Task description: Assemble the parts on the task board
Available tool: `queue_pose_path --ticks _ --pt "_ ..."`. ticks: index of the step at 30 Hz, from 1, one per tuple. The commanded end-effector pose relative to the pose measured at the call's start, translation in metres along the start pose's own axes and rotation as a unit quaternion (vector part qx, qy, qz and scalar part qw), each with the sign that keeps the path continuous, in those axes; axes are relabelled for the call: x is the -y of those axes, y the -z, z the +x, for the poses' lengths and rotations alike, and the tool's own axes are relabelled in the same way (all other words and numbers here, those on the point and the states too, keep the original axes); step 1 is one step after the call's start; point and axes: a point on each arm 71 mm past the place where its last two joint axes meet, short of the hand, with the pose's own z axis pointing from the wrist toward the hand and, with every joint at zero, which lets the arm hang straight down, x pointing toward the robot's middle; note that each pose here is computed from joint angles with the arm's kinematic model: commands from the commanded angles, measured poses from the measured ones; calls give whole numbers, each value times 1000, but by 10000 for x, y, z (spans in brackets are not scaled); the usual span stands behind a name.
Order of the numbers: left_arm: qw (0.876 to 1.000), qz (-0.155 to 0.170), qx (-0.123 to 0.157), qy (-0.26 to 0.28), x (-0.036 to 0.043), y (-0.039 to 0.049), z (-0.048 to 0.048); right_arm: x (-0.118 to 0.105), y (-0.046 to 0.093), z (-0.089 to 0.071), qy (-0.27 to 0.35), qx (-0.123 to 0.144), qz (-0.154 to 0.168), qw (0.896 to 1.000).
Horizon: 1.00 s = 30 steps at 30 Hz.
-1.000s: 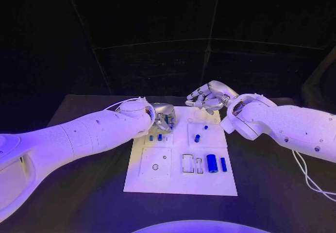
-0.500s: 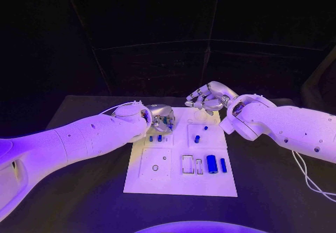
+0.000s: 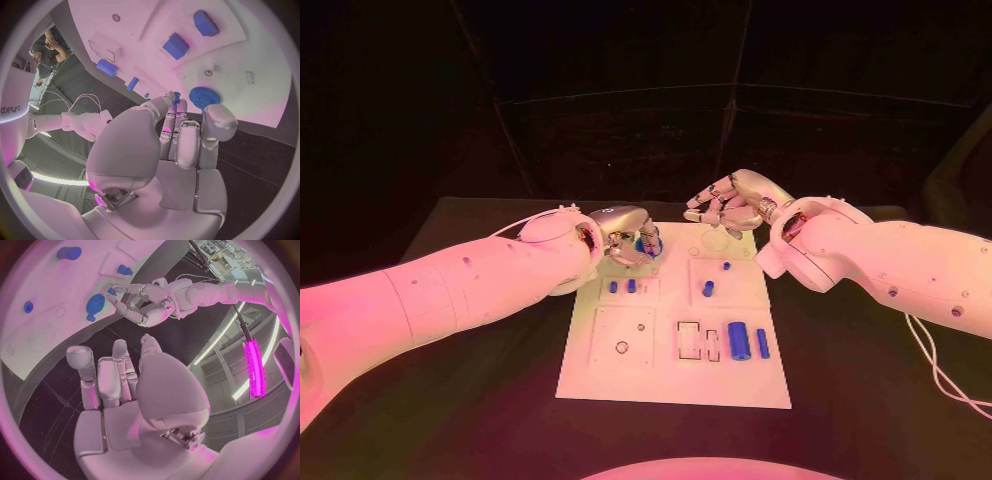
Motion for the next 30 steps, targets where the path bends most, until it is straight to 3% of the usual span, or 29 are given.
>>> queue_pose_path --ticks 1,11,18,30 --pt "1000 5 23 10 1 47 -87 -16 -1 -11 -1 3 -7 1000" --pt "999 -32 -10 29 -228 216 -129 -4 6 -22 0 4 -5 1000" --pt "997 -57 -38 30 -349 252 -107 -3 6 -23 0 4 -5 1000" --pt "996 -69 -49 21 -393 220 -82 -7 1 -18 0 4 -5 1000"
